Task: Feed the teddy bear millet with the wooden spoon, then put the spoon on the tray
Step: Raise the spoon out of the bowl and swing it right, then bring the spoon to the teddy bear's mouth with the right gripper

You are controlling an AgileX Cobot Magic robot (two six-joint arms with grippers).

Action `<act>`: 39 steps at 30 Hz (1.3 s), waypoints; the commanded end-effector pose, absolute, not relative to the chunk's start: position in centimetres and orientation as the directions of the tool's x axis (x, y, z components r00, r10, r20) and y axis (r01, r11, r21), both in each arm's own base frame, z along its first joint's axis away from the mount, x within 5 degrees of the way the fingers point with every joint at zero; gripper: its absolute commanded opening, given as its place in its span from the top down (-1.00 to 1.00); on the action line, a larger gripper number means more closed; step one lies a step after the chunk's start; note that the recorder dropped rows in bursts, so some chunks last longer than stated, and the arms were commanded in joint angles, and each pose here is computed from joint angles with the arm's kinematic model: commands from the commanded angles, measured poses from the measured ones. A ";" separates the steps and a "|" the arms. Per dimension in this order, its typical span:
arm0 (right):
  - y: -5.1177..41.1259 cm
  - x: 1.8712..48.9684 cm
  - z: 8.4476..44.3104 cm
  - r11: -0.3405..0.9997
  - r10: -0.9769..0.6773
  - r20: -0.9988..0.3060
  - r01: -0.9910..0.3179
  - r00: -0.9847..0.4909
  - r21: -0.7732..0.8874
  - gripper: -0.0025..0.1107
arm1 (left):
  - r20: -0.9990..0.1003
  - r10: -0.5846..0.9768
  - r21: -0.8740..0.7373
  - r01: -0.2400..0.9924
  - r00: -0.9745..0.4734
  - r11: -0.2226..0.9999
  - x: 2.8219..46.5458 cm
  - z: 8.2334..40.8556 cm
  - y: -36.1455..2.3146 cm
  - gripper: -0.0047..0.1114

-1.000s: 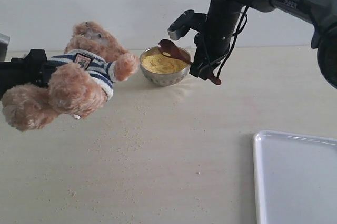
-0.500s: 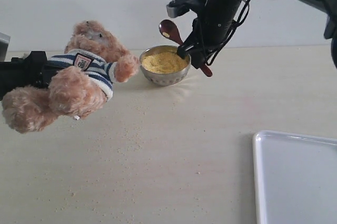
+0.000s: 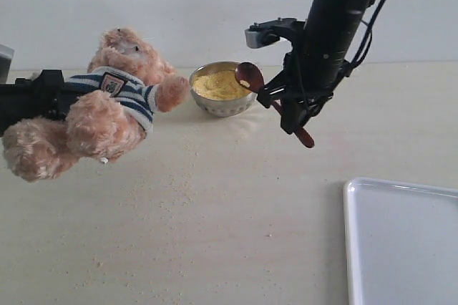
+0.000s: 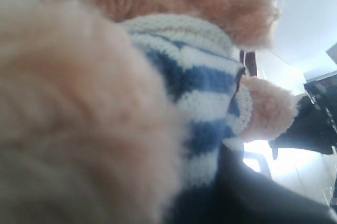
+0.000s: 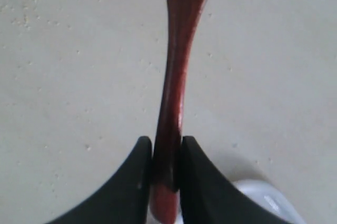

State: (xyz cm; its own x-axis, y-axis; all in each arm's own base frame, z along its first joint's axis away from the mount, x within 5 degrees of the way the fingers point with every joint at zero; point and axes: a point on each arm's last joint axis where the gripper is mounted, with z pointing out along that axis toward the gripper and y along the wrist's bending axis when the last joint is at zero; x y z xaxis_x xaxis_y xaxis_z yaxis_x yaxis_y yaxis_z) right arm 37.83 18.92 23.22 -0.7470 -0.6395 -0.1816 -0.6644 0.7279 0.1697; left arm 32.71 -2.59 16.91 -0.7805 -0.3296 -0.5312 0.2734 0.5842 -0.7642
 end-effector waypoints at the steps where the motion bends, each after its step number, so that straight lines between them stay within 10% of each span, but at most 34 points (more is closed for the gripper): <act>1: 17.6 35.2 25.7 0.734 -0.623 -0.204 -0.654 -0.755 0.180 0.96 | -0.538 -0.325 -0.756 0.275 -0.778 0.593 32.7 16.9 -2.4 0.83; 39: 24.7 28.5 28.8 0.662 -0.624 -0.246 -0.669 -0.742 0.338 0.96 | -0.534 -0.164 -0.731 0.355 -0.830 0.583 31.5 16.4 -3.0 0.83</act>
